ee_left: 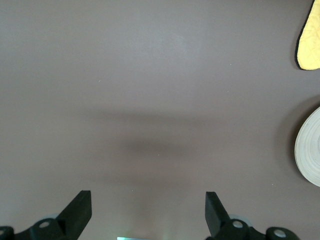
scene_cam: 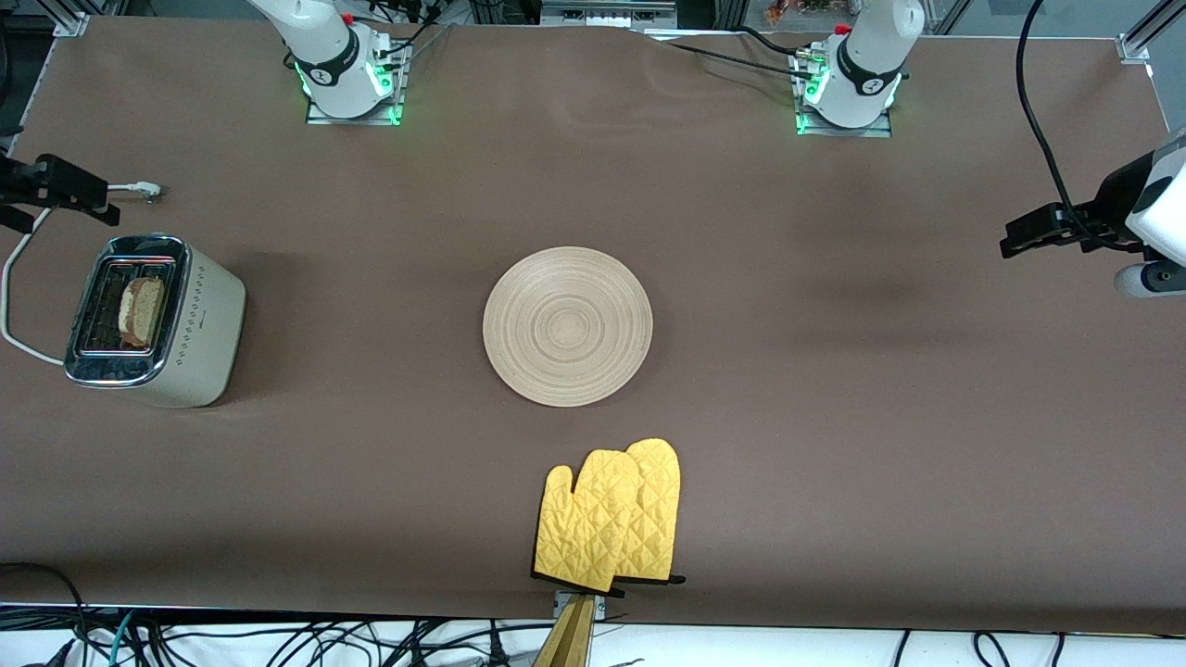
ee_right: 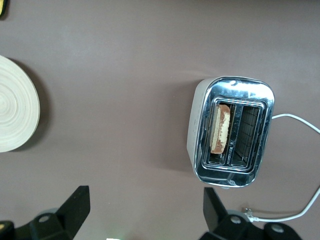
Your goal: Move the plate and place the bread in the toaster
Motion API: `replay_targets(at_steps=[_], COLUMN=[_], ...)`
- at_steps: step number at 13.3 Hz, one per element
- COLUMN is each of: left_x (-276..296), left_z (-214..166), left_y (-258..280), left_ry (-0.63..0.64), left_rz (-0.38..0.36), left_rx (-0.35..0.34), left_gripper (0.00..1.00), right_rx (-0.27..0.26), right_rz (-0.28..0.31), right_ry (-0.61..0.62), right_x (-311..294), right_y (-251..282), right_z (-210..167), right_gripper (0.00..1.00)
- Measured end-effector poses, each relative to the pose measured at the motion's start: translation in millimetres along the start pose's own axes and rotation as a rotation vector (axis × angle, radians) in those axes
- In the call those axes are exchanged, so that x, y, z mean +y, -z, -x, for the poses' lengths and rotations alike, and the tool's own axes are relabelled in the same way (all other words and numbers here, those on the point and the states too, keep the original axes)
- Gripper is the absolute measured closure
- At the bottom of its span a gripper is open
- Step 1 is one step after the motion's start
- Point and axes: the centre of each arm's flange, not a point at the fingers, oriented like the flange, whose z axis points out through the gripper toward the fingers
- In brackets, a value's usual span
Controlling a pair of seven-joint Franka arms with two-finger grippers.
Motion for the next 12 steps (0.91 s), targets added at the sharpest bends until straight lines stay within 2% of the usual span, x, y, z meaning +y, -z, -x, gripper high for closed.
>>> replay_targets(at_steps=[4,12], left_x=[0,1], left_z=[0,0], left_y=[0,0], left_ry=[0.0,-0.001], left_rz=[0.0,0.0], left_rx=[0.0,0.0], left_gripper=[0.0,0.0], right_rx=[-0.042,-0.075], right_rz=[0.007,0.003], right_ry=[-0.087,-0.111], right_x=[-15,-2], right_y=[-10,-25], right_z=[5,2], right_gripper=[0.0,0.0])
